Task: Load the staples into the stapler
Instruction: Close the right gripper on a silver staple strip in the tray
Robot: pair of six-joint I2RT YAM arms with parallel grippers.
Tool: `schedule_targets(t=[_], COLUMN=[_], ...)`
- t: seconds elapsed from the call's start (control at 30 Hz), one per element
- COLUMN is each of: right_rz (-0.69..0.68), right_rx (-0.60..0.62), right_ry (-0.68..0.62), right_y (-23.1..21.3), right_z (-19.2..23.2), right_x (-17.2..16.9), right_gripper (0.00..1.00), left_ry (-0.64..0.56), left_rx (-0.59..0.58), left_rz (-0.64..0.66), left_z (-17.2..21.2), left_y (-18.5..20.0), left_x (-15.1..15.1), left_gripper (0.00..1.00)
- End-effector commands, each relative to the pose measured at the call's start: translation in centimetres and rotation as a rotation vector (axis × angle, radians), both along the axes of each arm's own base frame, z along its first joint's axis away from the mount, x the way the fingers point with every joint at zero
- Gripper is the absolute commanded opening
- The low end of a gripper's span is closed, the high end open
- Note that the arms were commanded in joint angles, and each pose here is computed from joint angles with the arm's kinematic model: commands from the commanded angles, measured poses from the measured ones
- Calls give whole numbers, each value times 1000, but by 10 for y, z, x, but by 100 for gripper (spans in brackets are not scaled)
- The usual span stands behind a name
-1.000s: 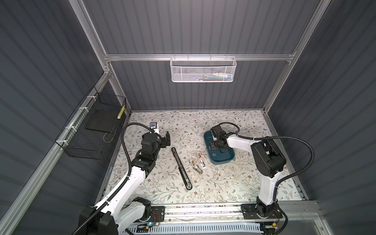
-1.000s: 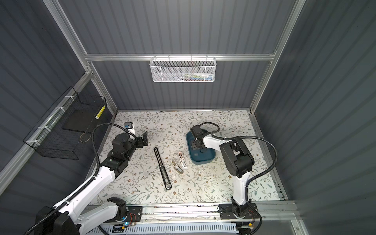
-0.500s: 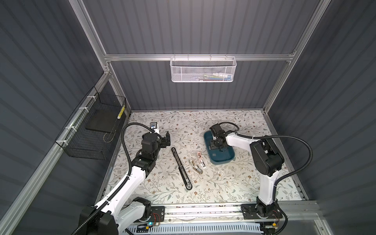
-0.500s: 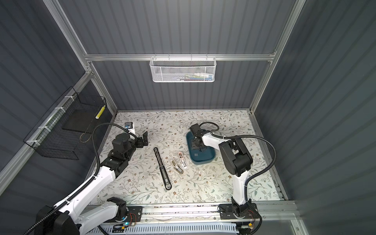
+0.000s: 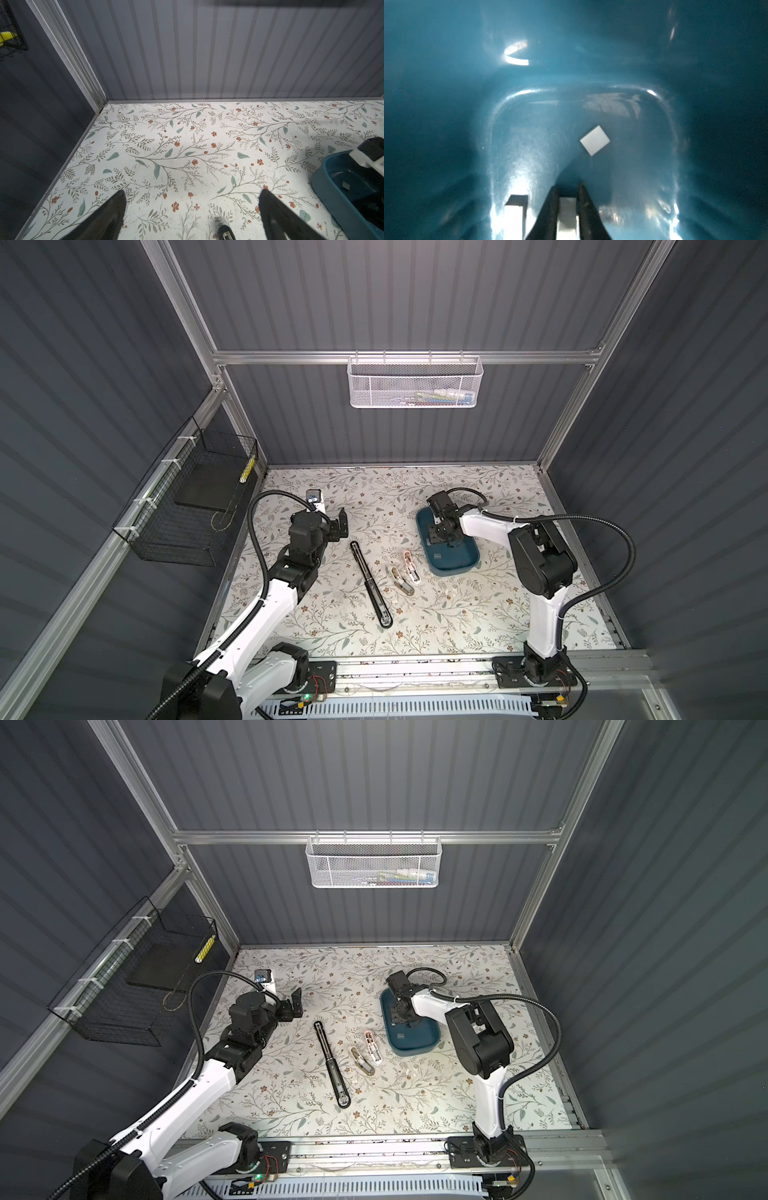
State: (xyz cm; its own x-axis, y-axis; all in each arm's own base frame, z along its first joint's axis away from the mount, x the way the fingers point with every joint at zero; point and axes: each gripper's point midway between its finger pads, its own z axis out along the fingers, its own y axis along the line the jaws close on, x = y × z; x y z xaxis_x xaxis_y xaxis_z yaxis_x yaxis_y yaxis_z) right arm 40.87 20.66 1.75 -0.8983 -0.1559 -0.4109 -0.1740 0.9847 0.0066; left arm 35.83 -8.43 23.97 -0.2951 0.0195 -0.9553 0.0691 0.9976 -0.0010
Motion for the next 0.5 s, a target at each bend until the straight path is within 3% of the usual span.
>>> schedule_targets(t=[0.0,0.23,0.47], right_rz=[-9,0,29], right_rx=[-85,-73,3], right_ry=[155,97,-73], right_y=[-19,-18,-11], right_z=[-42,-30,34], right_x=[-32,-24,-11], right_gripper=[17,14,14], left_ry=[-38,-14,113], left_rx=[-27,-38,-94], left_rz=[-4,-4,51], left_z=[15,11,1], left_y=[-1,-1,4], left_x=[2,0,-6], left_gripper=[99,99,99])
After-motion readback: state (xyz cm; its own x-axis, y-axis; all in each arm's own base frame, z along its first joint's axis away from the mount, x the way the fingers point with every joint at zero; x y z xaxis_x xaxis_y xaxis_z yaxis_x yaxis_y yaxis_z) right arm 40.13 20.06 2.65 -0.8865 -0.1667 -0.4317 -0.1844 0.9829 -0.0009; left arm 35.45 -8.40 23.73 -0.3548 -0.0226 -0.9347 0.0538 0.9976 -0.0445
